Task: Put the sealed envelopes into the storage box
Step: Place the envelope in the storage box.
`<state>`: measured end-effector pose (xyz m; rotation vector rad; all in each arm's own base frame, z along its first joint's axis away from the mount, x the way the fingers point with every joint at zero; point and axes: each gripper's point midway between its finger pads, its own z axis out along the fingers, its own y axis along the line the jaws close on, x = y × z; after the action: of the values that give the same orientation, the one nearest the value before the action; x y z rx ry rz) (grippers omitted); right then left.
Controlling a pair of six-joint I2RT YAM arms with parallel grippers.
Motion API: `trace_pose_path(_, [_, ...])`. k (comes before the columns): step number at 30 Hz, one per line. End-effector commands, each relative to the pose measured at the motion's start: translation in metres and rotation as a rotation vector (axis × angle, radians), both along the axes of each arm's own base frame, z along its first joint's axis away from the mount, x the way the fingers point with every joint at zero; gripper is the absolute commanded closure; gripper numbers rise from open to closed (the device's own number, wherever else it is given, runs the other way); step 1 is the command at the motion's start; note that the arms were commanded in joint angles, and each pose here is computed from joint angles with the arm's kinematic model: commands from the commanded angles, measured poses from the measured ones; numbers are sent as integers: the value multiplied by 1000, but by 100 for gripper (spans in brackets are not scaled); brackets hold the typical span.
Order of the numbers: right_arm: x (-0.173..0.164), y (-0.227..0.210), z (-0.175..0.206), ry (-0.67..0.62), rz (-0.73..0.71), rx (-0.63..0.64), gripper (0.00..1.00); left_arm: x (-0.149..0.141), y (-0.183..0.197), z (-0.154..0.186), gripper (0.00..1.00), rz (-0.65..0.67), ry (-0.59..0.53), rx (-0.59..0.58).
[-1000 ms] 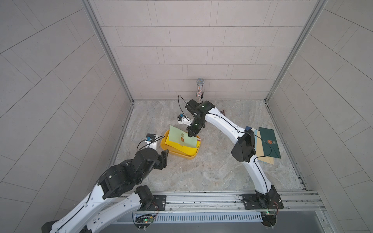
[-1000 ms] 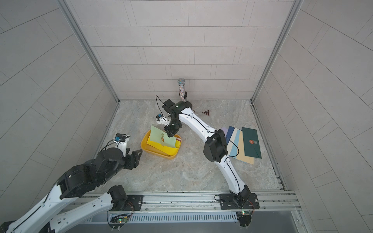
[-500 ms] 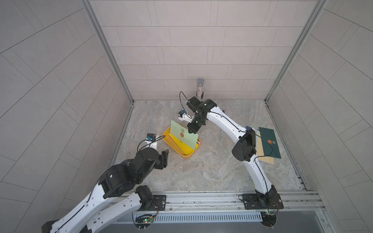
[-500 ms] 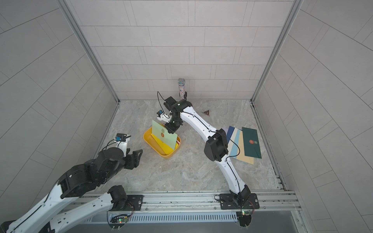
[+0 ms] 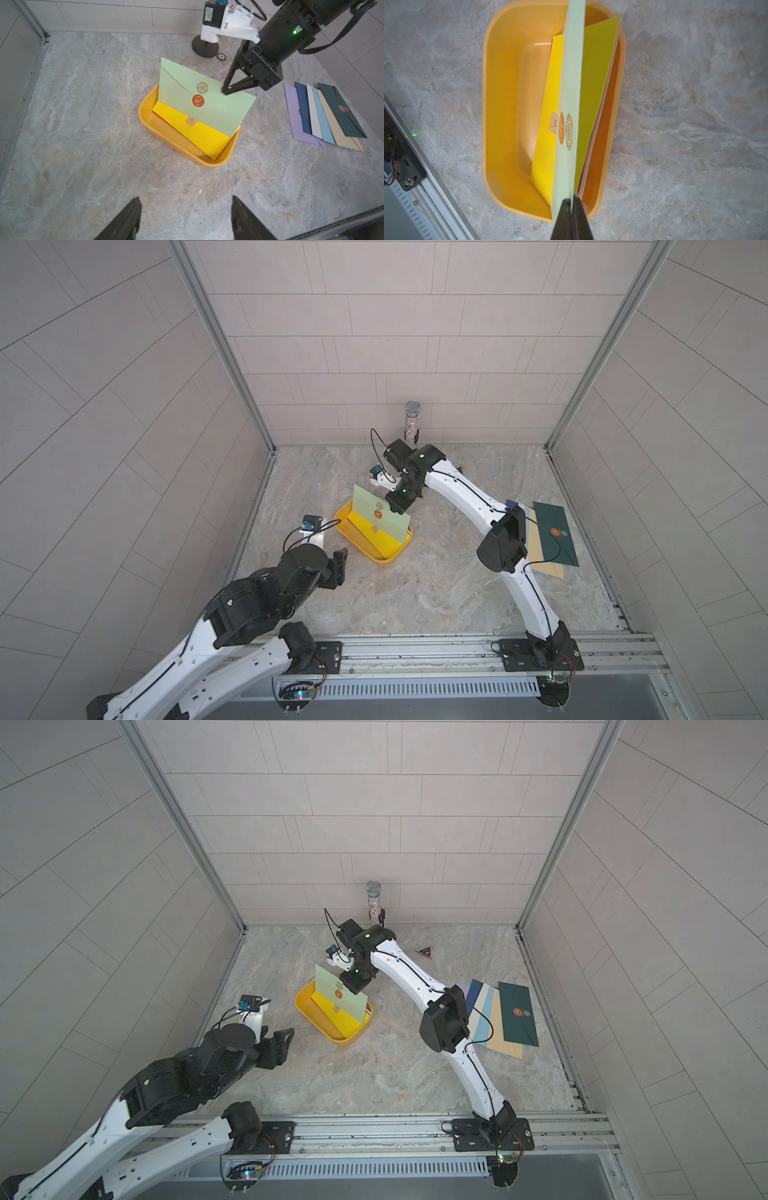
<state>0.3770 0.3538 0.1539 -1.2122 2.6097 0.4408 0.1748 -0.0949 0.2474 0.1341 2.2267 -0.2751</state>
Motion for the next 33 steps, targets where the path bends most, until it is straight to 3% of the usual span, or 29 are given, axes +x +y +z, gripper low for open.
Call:
trace_pose_path(1, [-5,-7,-13,29,-66,-45,100,1,2,-1,27,2,-10,11])
trace_pose_path(10, [4,-5,-27,27,-222,-11,98,1,2,-1,27,2,-10,10])
trace_pose_path(17, [-1,-1,-10,11,-247,77,76,1,2,-1,27,0,-12,7])
trace_pose_path(24, [-7,-12,9,-35,-245,81,70,0,2,-1,27,-2,-11,6])
trace_pose_path(29, [-1,-48,24,-133,-327,71,69,0,1,-1,27,-3,-10,2])
trace_pose_path(33, [15,-119,26,-222,-565,78,64,0,0,-1,25,-7,-9,-1])
